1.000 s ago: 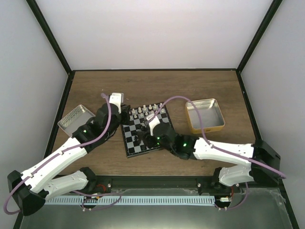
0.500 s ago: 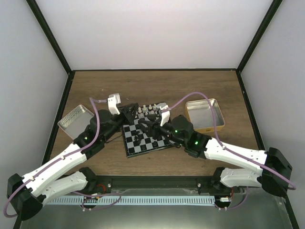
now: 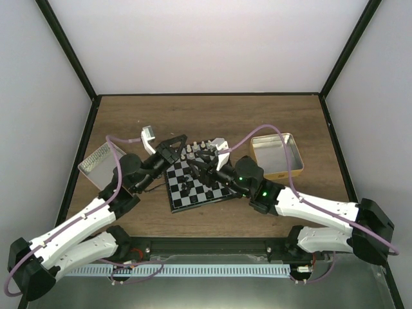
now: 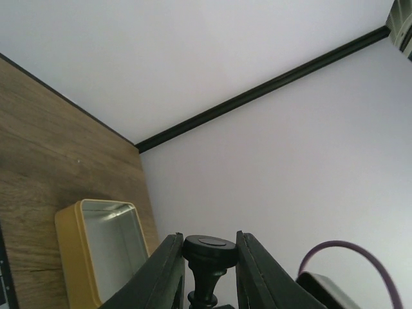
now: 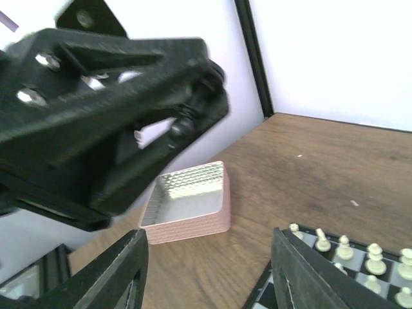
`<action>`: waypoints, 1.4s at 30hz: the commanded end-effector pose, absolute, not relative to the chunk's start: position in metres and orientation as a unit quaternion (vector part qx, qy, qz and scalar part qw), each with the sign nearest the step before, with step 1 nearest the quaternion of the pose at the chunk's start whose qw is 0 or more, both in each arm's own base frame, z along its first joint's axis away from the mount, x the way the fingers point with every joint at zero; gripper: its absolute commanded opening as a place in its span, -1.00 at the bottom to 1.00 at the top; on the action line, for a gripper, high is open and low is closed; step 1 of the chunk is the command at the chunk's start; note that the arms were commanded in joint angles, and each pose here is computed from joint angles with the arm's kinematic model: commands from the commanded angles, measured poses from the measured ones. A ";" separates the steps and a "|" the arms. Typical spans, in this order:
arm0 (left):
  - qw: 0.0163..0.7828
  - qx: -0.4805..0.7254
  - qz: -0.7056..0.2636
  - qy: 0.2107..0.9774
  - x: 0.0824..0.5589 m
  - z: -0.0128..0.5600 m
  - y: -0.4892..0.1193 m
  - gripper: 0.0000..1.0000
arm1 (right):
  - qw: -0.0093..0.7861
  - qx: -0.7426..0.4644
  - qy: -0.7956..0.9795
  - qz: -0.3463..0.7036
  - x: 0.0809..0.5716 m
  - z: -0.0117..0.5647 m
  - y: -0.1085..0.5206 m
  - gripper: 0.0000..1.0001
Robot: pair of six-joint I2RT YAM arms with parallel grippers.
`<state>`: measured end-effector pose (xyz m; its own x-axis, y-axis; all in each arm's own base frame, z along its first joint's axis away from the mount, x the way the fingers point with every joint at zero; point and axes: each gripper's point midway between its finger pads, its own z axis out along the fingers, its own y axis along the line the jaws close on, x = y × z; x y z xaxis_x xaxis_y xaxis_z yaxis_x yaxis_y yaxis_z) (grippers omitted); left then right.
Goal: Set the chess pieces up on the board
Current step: Place the chess piece on the chessboard.
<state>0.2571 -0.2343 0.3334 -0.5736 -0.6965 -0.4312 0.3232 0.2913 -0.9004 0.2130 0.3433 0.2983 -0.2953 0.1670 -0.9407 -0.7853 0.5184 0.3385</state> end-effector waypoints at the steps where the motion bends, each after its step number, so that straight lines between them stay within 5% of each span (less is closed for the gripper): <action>1: 0.434 -0.168 -0.598 0.653 0.256 0.342 -0.226 -0.53 | 0.606 -0.230 0.664 0.373 0.234 0.313 0.340 0.05; 42: 0.387 -0.185 -0.602 0.673 0.255 0.326 -0.234 -0.54 | 0.659 -0.254 0.611 0.356 0.246 0.347 0.363 -0.39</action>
<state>0.2595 -0.2307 0.3218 -0.6085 -0.7314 -0.3078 0.2044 0.2303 -0.9514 0.2367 0.3645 0.3146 -0.0664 0.0969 -0.9931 -0.8051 0.5827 0.1106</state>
